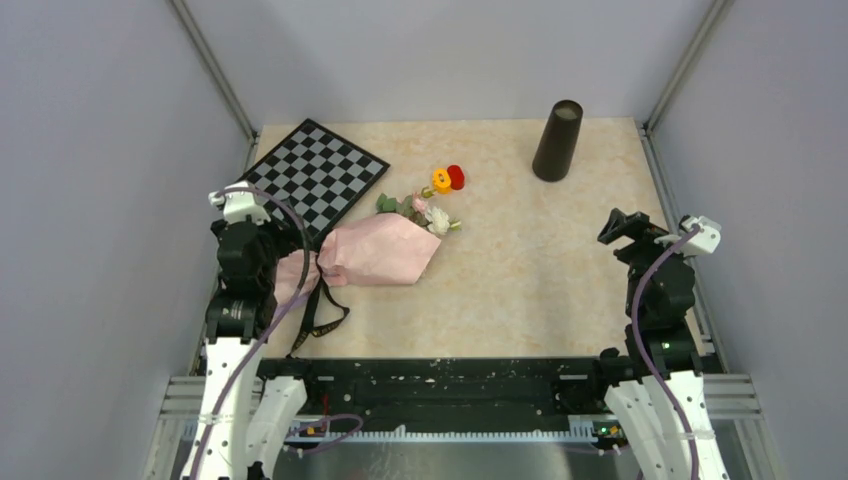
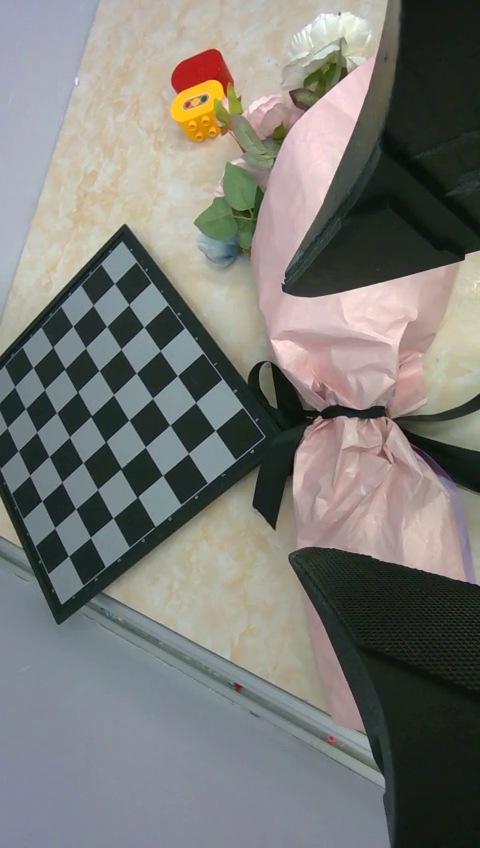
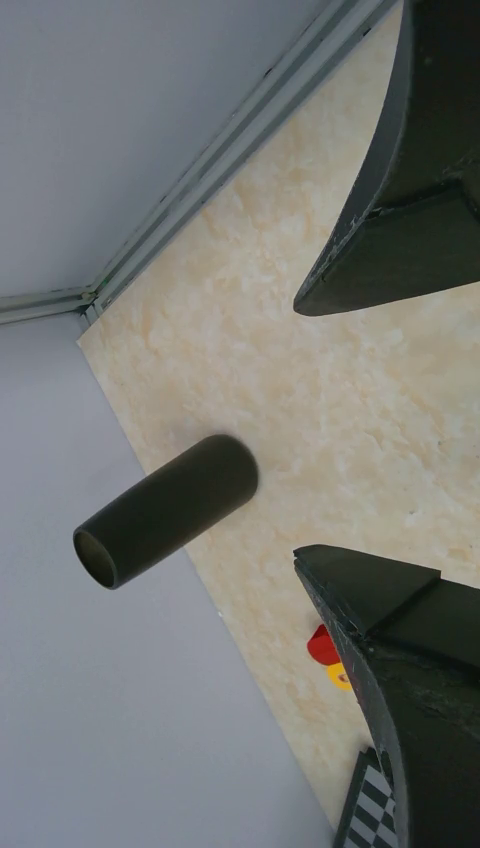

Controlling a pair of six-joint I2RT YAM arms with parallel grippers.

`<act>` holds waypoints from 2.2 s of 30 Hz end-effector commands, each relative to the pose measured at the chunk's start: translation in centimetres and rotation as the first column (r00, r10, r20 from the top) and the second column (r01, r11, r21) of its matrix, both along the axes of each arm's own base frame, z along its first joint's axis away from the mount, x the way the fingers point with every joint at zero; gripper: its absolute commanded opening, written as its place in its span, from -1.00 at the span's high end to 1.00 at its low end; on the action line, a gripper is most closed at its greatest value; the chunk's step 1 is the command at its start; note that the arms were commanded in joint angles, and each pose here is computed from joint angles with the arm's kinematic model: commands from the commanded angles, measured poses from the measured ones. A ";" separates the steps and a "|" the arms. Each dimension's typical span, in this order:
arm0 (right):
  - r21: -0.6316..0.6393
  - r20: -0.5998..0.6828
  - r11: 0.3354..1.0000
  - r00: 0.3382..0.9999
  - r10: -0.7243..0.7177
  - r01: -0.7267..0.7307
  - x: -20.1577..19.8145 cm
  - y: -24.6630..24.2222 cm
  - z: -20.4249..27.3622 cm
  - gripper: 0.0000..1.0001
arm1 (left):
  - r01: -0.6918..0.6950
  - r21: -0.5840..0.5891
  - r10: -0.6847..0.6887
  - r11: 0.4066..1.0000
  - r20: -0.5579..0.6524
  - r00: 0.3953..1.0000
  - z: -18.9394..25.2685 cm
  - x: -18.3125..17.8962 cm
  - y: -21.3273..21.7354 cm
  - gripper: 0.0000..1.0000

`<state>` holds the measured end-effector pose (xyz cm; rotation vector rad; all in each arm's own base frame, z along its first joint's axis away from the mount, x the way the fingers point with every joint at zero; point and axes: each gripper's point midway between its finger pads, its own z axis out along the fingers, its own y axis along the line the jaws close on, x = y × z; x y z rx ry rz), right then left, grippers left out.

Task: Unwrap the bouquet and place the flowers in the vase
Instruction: Move the fake flower to the center of the board.

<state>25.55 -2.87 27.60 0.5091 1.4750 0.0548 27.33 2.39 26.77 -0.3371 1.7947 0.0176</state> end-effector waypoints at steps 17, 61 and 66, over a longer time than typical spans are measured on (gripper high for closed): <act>0.007 0.049 1.000 0.999 0.011 -0.012 0.0 0.2 1.7 -0.75 | 0.059 0.108 -0.034 0.992 -0.227 0.973 -4.9 1.8 0.4 -0.97; 0.022 0.089 0.999 0.996 0.027 -0.029 -0.2 0.5 2.3 -0.61 | 0.596 -0.328 -0.674 0.733 -0.468 0.571 -15.5 2.9 -16.7 -0.17; 0.020 0.085 0.999 0.996 0.029 -0.031 -0.3 0.6 2.3 -0.61 | 0.648 -0.394 -0.755 0.652 -0.415 0.507 -15.2 3.8 -20.2 -0.15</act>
